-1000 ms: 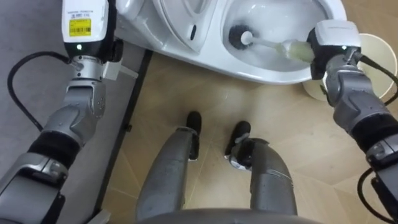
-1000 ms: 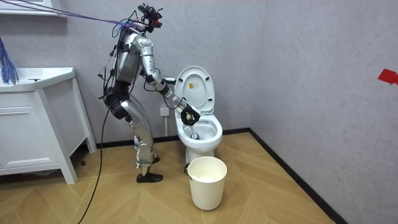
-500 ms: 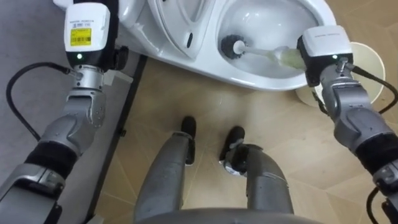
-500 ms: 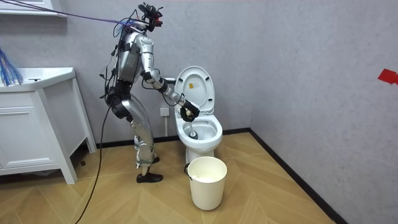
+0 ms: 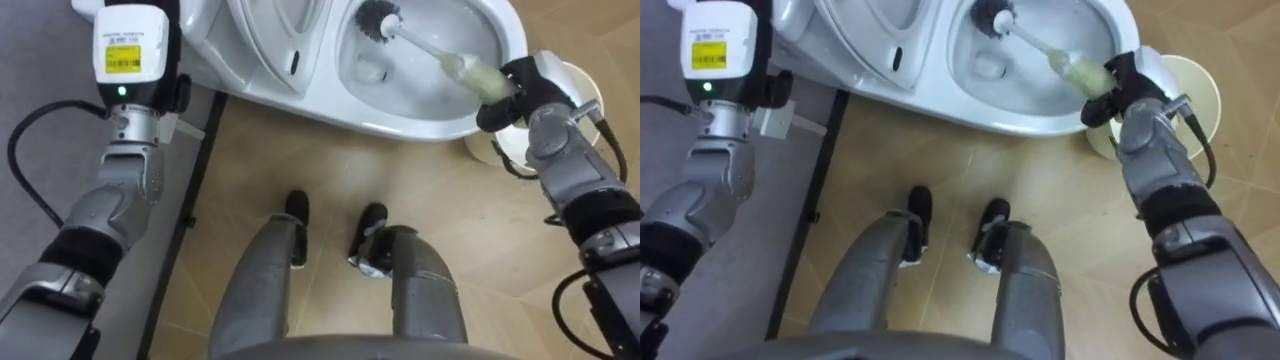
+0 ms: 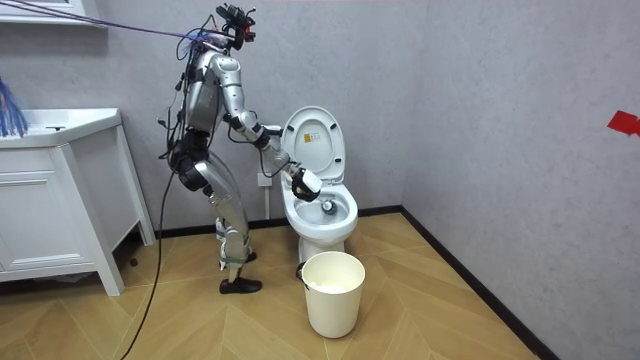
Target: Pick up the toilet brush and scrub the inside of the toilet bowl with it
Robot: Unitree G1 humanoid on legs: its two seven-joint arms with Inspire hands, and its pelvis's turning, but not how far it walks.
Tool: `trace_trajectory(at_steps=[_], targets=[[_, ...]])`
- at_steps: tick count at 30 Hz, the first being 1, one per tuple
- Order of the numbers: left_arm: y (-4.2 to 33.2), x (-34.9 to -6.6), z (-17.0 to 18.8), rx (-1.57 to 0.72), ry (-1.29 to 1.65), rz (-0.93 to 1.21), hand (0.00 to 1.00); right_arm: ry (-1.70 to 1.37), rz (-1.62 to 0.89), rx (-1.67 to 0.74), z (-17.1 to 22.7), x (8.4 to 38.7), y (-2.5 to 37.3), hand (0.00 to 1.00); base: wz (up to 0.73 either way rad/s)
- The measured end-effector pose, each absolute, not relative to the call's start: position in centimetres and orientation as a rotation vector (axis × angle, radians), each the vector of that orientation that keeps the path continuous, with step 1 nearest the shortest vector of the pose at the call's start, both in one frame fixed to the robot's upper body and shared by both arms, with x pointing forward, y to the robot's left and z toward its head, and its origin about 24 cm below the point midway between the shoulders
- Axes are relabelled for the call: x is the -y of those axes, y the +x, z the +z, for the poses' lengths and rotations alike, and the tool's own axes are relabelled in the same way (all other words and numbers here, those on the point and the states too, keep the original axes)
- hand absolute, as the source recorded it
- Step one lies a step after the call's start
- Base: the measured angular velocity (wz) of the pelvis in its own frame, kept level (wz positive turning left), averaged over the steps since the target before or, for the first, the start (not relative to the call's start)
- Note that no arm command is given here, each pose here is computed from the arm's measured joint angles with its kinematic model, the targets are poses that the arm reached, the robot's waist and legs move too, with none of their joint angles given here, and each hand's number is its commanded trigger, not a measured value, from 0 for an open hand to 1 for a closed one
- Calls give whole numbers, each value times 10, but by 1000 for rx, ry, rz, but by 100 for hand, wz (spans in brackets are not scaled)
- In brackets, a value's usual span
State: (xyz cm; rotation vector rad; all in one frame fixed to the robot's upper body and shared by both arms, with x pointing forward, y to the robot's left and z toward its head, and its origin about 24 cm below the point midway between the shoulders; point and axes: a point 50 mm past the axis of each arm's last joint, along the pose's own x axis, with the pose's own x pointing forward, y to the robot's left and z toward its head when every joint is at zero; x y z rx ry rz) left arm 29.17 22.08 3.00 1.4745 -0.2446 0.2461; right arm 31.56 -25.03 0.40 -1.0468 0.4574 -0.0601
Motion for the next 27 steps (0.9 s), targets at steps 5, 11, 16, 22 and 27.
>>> trace_trajectory(at_steps=[5,11,16,22,27], targets=[[294,-219,30,224,1468,230,0,-1276,101,-429,-4,228,312,100,-4],[293,-218,27,204,1465,205,0,-1444,168,-395,-4,220,295,100,-8],[286,-217,23,218,1454,219,0,-1535,199,-334,2,211,279,100,-4],[279,-220,15,180,1424,211,0,-1571,238,-335,3,211,266,100,-2],[275,-225,5,111,1418,170,0,-1584,296,-387,-2,211,262,100,3]])
